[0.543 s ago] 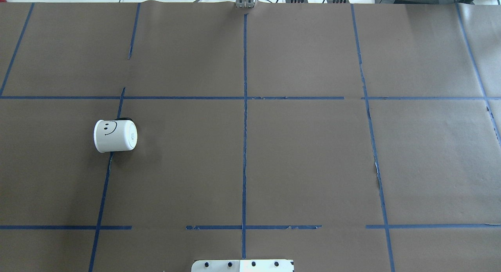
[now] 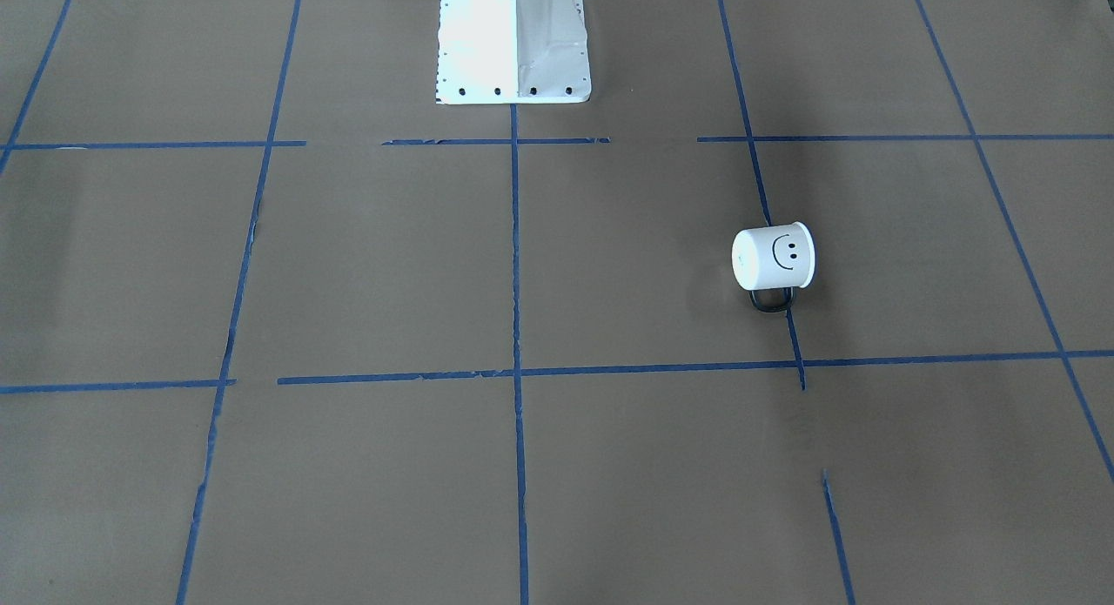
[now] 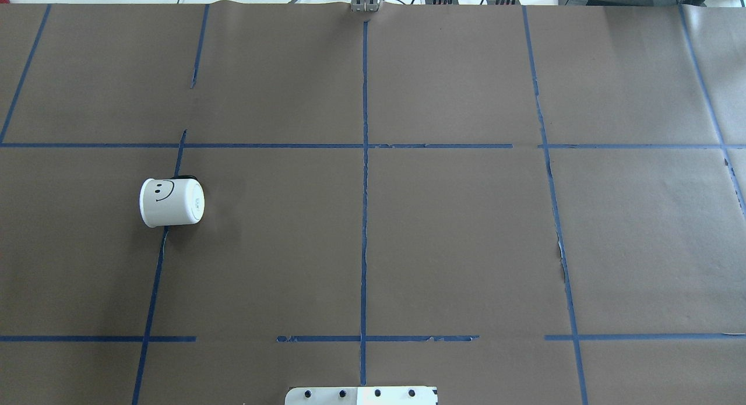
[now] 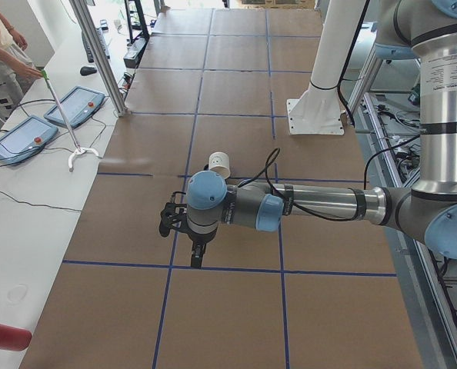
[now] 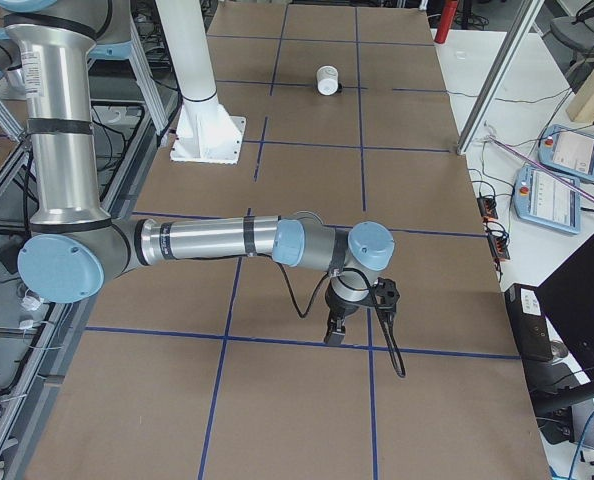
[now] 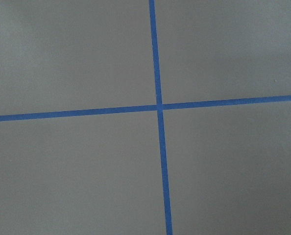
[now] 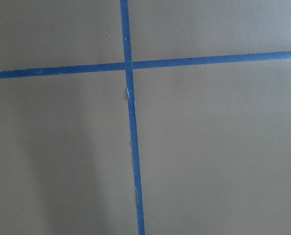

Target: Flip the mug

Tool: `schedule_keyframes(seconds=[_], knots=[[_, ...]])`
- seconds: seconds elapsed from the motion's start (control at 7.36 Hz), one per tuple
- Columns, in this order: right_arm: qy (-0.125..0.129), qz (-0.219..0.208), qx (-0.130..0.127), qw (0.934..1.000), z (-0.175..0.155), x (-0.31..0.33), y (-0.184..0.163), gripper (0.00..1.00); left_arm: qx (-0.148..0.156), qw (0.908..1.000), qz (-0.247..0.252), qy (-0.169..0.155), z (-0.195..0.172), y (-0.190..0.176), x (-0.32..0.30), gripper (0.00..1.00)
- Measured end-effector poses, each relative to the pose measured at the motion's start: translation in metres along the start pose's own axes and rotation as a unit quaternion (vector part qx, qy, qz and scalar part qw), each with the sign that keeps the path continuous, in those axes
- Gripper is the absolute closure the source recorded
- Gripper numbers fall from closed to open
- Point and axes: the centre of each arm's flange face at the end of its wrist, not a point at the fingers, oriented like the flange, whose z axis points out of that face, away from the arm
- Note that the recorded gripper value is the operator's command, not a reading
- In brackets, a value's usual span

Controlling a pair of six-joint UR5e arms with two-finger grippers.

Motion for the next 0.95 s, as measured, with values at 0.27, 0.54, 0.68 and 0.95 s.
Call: schedule_keyframes(seconds=[0.27,0.54,0.68,0.95], knots=[[0.000,0.000,0.000,1.0000,0.000,0.000,0.000,0.00,0.012,0.9985,0.052,0.009,0.011,-0.015,0.030,0.00],[0.000,0.000,0.000,1.0000,0.000,0.000,0.000,0.00,0.003,0.9985,0.045,0.032,0.052,-0.021,0.092,0.00],[0.000,0.000,0.000,1.0000,-0.001,0.000,0.000,0.00,0.018,0.9981,0.015,0.057,0.067,-0.019,0.127,0.00],[0.000,0.000,0.000,1.0000,0.000,0.000,0.000,0.00,0.047,0.9896,-0.061,0.122,0.089,-0.004,0.194,0.00]])
